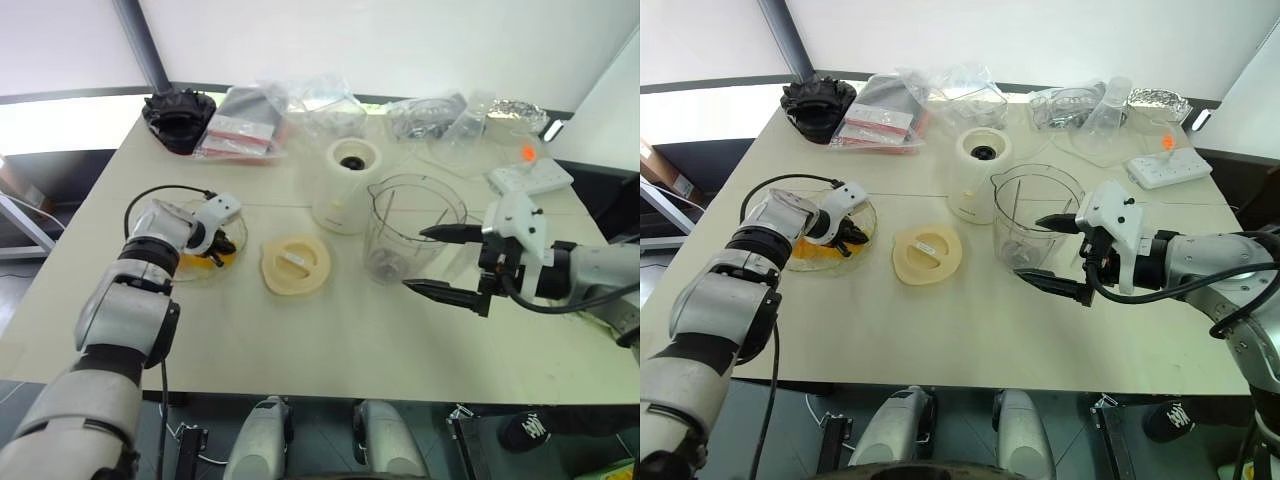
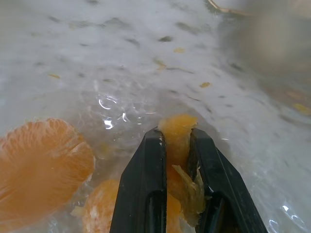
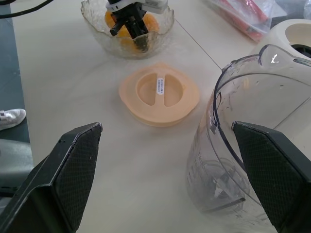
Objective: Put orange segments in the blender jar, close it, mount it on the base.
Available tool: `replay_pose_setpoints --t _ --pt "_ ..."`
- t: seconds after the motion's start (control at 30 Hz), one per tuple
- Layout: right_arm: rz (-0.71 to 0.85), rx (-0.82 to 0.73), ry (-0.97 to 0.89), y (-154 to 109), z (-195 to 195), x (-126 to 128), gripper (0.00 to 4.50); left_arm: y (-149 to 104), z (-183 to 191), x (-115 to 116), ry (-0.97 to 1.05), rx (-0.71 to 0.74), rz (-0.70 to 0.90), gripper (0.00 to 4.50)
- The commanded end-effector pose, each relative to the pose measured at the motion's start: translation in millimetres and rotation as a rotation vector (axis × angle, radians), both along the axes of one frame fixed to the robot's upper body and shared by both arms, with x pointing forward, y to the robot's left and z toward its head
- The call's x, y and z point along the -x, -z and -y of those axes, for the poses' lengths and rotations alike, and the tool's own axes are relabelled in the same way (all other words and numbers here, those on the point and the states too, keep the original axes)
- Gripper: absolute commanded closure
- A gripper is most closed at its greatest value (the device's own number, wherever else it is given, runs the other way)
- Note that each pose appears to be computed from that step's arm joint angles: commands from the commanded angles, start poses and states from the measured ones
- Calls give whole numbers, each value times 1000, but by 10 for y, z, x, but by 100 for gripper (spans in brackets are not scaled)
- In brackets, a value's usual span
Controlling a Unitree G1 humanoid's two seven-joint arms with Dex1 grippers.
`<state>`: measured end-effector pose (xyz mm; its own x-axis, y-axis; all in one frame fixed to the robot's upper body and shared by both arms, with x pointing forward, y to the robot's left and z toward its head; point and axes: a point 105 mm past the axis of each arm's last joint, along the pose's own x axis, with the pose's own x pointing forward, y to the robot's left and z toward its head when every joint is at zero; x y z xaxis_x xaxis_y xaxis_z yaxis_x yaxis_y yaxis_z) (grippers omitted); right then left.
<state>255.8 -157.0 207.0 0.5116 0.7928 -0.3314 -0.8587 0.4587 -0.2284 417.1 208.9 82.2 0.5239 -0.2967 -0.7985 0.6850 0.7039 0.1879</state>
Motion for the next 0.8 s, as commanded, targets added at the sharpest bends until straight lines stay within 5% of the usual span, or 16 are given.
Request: replay_pose_setpoints --t 0.03,0.23,0.3,0.53,0.8 --pt "47 -3 -17 -69 -35 16 0 65 -40 38 -9 6 -17 386" --pt "49 -2 -16 -70 -38 7 0 -44 -68 34 -22 77 -4 386" --pt "49 -2 -16 -67 -39 3 0 -28 -107 58 -26 84 -9 441" --pt "48 -2 -22 -58 -50 -9 0 -15 -203 120 -63 131 -20 446" --pt "46 -4 -22 -35 -62 -5 0 -429 -269 160 -157 375 75 446"
